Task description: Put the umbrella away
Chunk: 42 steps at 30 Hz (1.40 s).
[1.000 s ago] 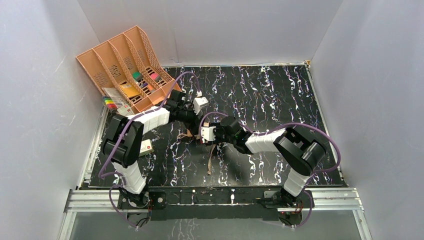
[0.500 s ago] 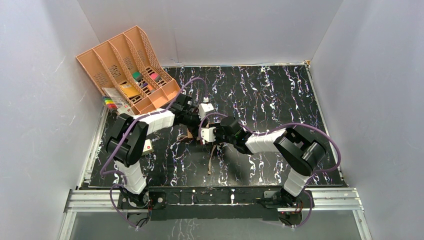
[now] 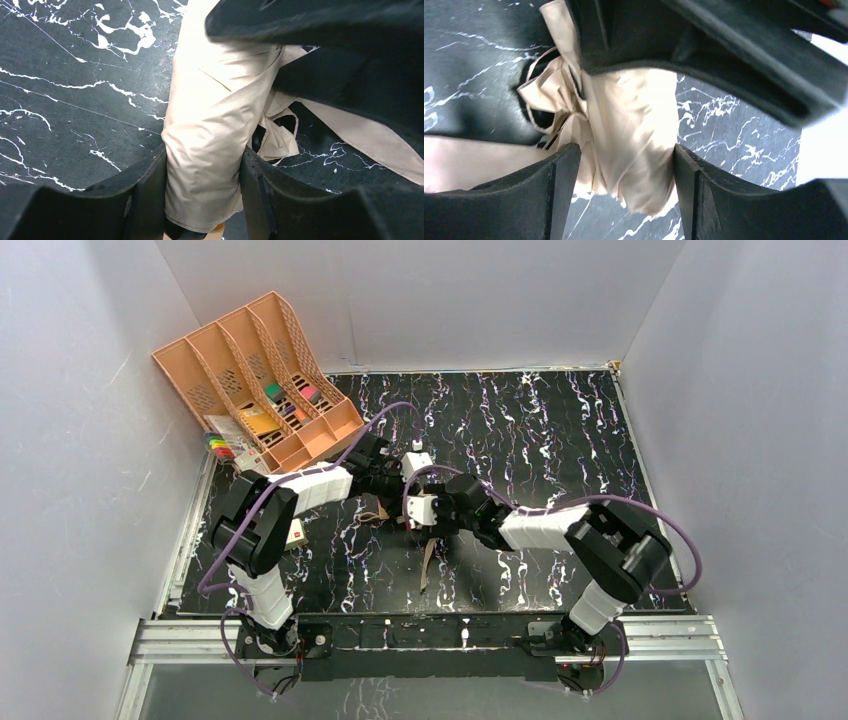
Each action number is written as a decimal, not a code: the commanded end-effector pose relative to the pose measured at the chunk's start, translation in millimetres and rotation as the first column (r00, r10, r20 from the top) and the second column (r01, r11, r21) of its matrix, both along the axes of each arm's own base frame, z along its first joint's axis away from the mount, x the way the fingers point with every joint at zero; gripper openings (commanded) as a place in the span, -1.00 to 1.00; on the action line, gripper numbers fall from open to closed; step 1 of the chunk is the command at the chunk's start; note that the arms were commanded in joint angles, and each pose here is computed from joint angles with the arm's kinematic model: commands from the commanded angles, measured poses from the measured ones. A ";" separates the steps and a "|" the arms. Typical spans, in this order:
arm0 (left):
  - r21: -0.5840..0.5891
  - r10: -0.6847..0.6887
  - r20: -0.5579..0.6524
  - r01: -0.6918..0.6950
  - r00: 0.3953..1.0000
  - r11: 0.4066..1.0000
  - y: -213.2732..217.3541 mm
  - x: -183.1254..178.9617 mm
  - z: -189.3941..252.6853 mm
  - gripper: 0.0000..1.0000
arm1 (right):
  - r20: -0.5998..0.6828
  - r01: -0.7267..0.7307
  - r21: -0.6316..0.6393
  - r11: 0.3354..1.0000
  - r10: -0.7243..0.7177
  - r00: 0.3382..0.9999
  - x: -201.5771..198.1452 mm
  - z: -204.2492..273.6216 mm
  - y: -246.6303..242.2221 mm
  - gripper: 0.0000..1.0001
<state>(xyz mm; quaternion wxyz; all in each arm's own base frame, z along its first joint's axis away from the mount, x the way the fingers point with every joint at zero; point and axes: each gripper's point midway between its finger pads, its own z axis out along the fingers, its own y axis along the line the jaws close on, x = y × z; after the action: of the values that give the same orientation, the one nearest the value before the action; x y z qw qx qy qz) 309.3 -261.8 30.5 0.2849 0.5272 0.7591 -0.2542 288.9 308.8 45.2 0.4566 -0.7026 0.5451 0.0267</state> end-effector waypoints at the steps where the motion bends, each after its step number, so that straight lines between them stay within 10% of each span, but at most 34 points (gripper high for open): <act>1: 0.171 0.068 -0.112 -0.048 0.991 0.984 30.0 -29.0 -36.3 -0.99 | -0.081 0.134 0.085 0.987 -0.127 0.989 -12.1 27.2 -15.0 0.54; 8: 0.211 0.184 -0.098 -0.160 0.978 0.964 37.1 -22.4 -29.5 -1.00 | -0.420 0.483 0.257 0.837 -0.353 0.836 -42.8 66.1 -36.4 0.58; 20: 0.389 0.389 -0.080 -0.331 0.918 0.860 52.7 -48.6 -43.5 -1.00 | -0.926 0.971 0.100 0.217 -0.337 0.171 -82.4 56.5 -60.3 0.53; 42: 0.448 0.431 -0.074 -0.356 0.899 0.820 73.6 -67.0 -49.5 -1.00 | -0.954 0.963 -0.070 0.260 -0.298 0.011 -63.7 -15.9 -10.9 0.09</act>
<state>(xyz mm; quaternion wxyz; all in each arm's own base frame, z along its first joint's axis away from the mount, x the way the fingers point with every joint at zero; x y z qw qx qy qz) 296.0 -250.0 29.0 0.2827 0.3775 0.8698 -0.1452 217.4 291.2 34.0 0.2754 0.0041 0.9091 0.3125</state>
